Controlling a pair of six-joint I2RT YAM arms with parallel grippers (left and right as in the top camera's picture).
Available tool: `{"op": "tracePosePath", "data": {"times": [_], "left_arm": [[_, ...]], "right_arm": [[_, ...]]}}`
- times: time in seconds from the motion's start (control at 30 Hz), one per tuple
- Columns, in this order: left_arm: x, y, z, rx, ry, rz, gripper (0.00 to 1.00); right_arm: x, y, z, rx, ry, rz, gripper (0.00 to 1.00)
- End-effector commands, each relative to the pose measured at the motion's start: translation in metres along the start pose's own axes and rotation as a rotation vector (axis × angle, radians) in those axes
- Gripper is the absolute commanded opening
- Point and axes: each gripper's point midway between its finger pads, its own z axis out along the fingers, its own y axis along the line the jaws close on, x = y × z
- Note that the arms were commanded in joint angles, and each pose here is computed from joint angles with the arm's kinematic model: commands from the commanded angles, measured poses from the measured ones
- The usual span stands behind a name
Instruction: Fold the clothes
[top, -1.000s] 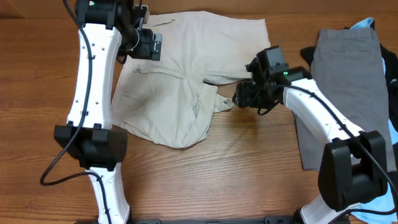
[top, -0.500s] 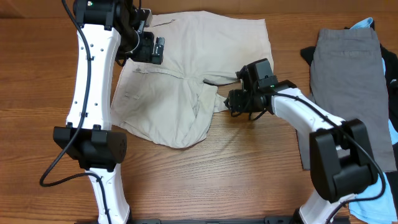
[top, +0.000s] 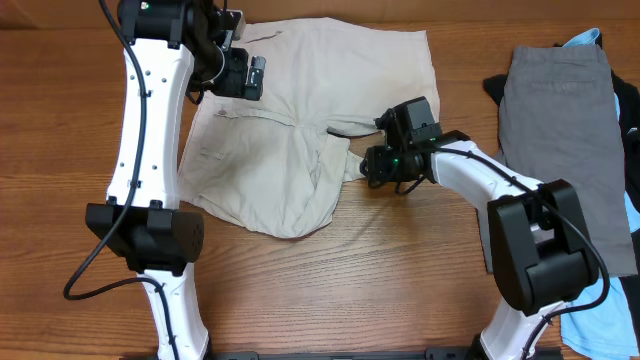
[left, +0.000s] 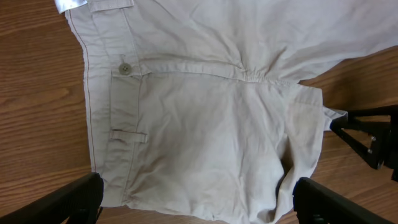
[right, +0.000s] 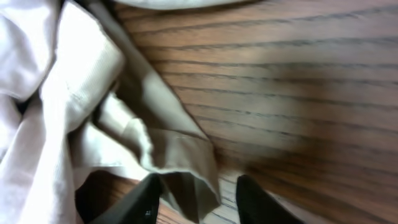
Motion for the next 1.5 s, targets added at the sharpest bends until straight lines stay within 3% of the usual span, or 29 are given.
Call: {"op": "tracePosePath", "data": {"times": [0.0,0.03,0.07,0.23,0.4,0.5,0.6,0.8,0.93,0.97,1.1,1.2,1.3,1.47], "left_arm": [[-0.003,-0.005,-0.008,0.019,-0.026,0.028,1.0],[-0.003,-0.005,-0.008,0.019,-0.026,0.024,1.0],[-0.003,-0.005,-0.008,0.019,-0.026,0.02,1.0],[0.003,-0.005,-0.008,0.019,-0.003,0.018,1.0],[0.008,-0.005,-0.008,0.015,0.018,0.021,1.0],[0.008,-0.005,-0.008,0.015,0.02,0.023,1.0],[0.009,-0.004,-0.008,0.009,0.024,0.023,1.0],[0.013,0.004,-0.008,-0.034,0.041,0.021,1.0],[0.013,0.004,-0.008,-0.034,0.04,0.021,1.0],[0.013,0.004,-0.008,-0.034,0.04,0.021,1.0],[0.013,0.004,-0.008,-0.034,0.04,0.021,1.0],[0.012,0.004,-0.008,-0.034,0.036,0.021,1.0],[0.01,0.004,-0.008,-0.034,0.029,0.022,1.0],[0.01,0.004,-0.008,-0.034,0.028,0.023,1.0]], "right_arm": [[0.007,0.008,0.003,-0.06,0.027,-0.003,0.28],[0.009,0.01,0.003,-0.07,0.036,-0.007,0.2],[0.01,0.01,0.003,-0.069,0.044,-0.003,0.04],[0.007,-0.001,-0.039,-0.014,0.079,0.042,0.04],[-0.004,-0.024,-0.134,0.189,0.129,0.121,0.04],[0.015,-0.036,-0.173,0.345,0.219,0.209,0.04],[0.038,-0.05,-0.183,0.452,0.292,0.27,0.04],[0.056,-0.058,-0.176,0.467,0.355,0.292,0.05],[0.044,-0.081,-0.178,0.503,0.29,0.315,0.06],[0.035,-0.087,-0.177,0.507,0.249,0.319,0.12],[0.01,-0.104,-0.181,0.48,0.136,0.362,0.77],[-0.005,-0.094,-0.189,0.373,0.094,0.385,0.78],[-0.018,-0.049,-0.187,0.193,0.072,0.274,0.79],[-0.009,-0.009,-0.147,0.14,0.124,0.195,0.76]]}}
